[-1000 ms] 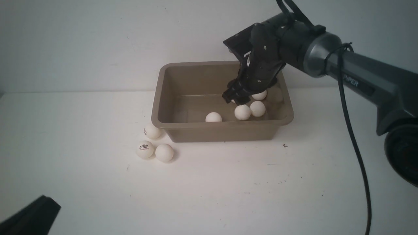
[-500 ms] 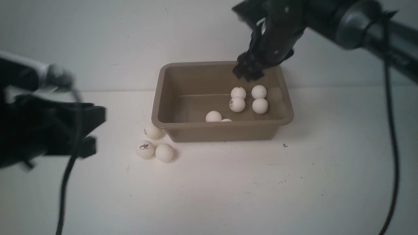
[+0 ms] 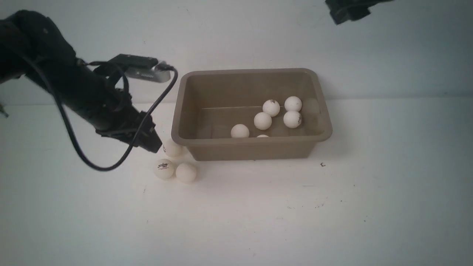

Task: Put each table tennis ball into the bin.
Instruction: Use the left arm to clamp the table tennis ball closest to it

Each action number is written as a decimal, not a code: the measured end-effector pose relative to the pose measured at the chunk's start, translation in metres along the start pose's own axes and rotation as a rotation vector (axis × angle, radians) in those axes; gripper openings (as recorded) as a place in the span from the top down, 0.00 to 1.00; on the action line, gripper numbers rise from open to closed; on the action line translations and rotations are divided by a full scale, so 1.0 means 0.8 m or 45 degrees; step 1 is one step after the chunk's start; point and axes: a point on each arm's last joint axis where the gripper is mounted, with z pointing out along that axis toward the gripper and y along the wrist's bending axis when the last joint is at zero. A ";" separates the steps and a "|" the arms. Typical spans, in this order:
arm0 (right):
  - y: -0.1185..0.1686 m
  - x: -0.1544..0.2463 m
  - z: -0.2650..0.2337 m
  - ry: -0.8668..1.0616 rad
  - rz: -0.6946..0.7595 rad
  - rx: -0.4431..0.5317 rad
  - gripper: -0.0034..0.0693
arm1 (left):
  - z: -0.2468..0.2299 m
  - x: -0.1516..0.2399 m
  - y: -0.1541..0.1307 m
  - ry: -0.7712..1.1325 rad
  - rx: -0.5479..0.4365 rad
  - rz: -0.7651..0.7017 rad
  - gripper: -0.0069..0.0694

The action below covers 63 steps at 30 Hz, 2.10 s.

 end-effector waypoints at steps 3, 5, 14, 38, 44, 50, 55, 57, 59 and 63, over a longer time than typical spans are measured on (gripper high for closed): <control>-0.010 0.002 -0.008 -0.010 0.030 0.005 0.35 | -0.002 -0.008 0.000 -0.018 -0.007 0.004 0.43; -0.022 0.005 -0.016 -0.020 0.063 0.010 0.35 | 0.001 -0.012 -0.009 -0.016 -0.005 0.028 0.43; -0.031 0.007 -0.019 -0.024 0.089 0.014 0.35 | 0.021 -0.024 -0.047 0.012 -0.101 0.168 0.43; -0.028 0.007 -0.103 -0.199 0.094 -0.029 0.35 | 0.080 -0.025 -0.040 0.107 -0.149 0.167 0.43; -0.028 0.007 -0.103 -0.199 0.094 -0.029 0.35 | 0.099 -0.022 -0.034 0.145 -0.139 0.155 0.43; -0.028 0.007 -0.103 -0.200 0.096 -0.033 0.35 | 0.109 -0.022 -0.030 0.146 -0.141 0.147 0.43; -0.028 0.007 -0.103 -0.200 0.096 -0.033 0.35 | 0.120 -0.019 -0.027 0.168 -0.133 0.137 0.43; -0.028 0.007 -0.103 -0.200 0.096 -0.033 0.35 | 0.125 -0.018 -0.025 0.178 -0.129 0.132 0.43; -0.028 0.007 -0.103 -0.200 0.096 -0.033 0.35 | 0.129 -0.017 -0.024 0.183 -0.126 0.127 0.43; -0.027 0.007 -0.103 -0.201 0.097 -0.037 0.35 | 0.136 -0.017 -0.023 0.179 -0.112 0.110 0.43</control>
